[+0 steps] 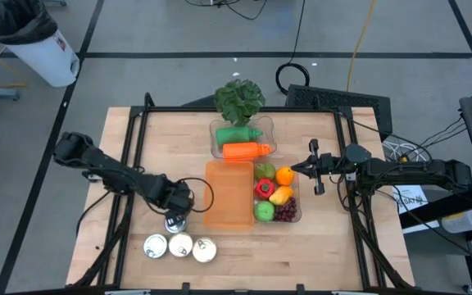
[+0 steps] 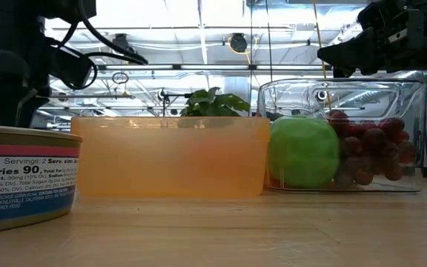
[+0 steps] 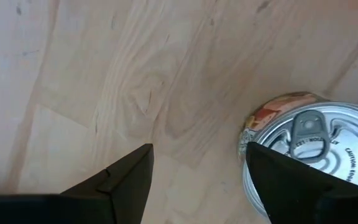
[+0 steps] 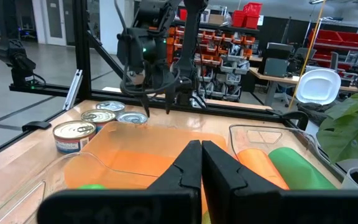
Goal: Pick & Place Food Item
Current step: Put the top green tuna can into the orange bin
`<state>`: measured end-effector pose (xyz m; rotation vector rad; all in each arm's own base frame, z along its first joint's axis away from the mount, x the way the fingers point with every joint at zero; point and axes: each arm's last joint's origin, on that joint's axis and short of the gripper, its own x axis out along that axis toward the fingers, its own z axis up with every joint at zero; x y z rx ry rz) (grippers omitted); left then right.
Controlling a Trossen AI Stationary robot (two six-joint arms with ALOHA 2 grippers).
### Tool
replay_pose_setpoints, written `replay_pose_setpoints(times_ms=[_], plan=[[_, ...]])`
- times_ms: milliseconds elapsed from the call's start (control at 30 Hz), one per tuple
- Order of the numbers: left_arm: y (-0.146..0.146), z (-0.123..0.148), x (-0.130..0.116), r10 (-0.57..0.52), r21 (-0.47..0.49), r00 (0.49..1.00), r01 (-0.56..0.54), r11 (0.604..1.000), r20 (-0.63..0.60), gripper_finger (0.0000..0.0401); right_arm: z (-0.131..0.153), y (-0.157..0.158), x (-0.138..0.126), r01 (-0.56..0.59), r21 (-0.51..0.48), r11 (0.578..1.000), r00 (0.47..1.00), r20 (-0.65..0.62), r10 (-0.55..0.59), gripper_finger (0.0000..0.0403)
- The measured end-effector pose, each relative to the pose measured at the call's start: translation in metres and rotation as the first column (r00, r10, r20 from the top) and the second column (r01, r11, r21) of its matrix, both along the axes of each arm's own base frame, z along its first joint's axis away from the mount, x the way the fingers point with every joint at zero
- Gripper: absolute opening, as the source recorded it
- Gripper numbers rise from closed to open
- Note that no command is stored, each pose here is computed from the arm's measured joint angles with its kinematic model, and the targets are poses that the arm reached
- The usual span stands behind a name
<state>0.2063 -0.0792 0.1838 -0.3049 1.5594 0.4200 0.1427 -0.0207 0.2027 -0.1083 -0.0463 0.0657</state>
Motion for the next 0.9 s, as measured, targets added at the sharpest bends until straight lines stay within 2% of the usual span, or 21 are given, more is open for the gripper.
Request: replay_pose_setpoints(times_ms=[167,433,767,900], plan=[[-0.0034,0.0000,-0.0005,-0.007,-0.052,1.000,0.006,0.999,-0.011,0.0258,0.0000,0.0000,0.0000,0.000,0.000,1.000,1.000,0.000,0.000,0.0000],[-0.0059,0.0000,-0.0015,-0.024,-0.036,1.000,0.023,0.999,-0.005,0.0262,0.0000,0.0000,0.0000,0.000,0.000,1.000,1.000,0.000,0.000,0.0000],[-0.0062,-0.0007,0.0039,-0.012,0.001,0.998,0.012,1.000,0.062,0.0235,0.0000,0.0000,0.0000,0.000,0.000,1.000,1.000,0.000,0.000,0.0000],[-0.0084,-0.0043,0.0041,-0.079,-0.003,0.996,0.079,0.997,0.035,0.0229,0.0001,0.0000,0.0000,0.000,0.000,1.000,1.000,0.000,0.000,0.0000]])
